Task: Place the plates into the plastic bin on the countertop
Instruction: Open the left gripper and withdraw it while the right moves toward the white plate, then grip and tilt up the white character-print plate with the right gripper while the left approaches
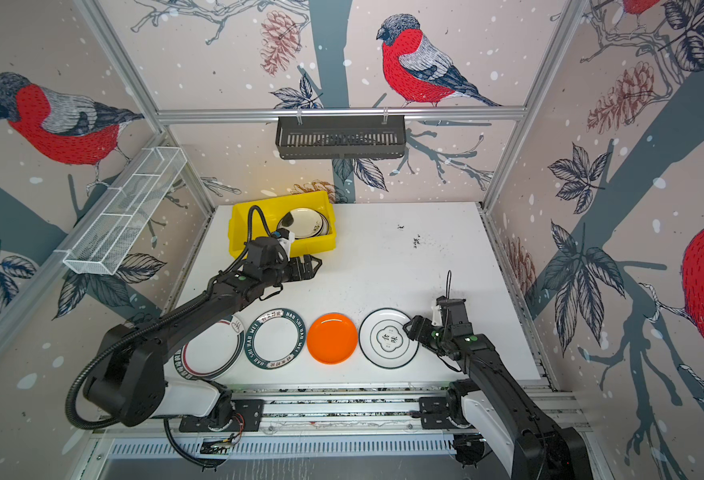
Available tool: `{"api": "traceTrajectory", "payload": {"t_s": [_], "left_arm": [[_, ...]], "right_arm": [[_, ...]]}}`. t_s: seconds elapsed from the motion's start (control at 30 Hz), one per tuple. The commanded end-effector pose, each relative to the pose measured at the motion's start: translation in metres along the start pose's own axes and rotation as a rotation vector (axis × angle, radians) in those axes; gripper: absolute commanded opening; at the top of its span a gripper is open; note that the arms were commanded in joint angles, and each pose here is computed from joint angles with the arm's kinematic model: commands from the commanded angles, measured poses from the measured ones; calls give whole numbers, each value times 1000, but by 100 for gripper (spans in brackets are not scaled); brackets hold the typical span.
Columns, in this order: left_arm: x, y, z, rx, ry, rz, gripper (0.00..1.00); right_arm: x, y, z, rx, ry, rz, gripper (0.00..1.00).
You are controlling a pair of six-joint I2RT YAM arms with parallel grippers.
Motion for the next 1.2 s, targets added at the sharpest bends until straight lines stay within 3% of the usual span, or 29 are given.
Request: {"api": "traceTrajectory", "payload": {"t_s": [0.0, 0.33, 0.63, 0.83, 1.03, 1.17], "left_arm": [[4, -20, 4, -24, -49, -89, 97], [19, -37, -6, -52, -7, -182, 97], [25, -38, 0, -38, -13, -172, 97], [29, -38, 0, -42, -4, -180, 97], [29, -39, 0, -42, -4, -185, 97], [29, -39, -1, -41, -1, -183, 97]], "right_arm": [[0, 1, -3, 23, 2, 16, 72], [1, -6, -15, 30, 22, 26, 54], [0, -9, -23, 31, 29, 44, 51], [0, -11, -27, 41, 38, 49, 43], [0, -10, -27, 52, 29, 57, 29], [0, -11, -26, 59, 23, 55, 27]]}}
Point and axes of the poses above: each gripper's point midway between its finger pads, its own x axis out along the fingers, its own y axis along the line the jaws close on, z = x × y, the point moved 6 cm from there along -x, back along the fingers, and after that the axes turned 6 degrees about x, right-handed, at the moved point
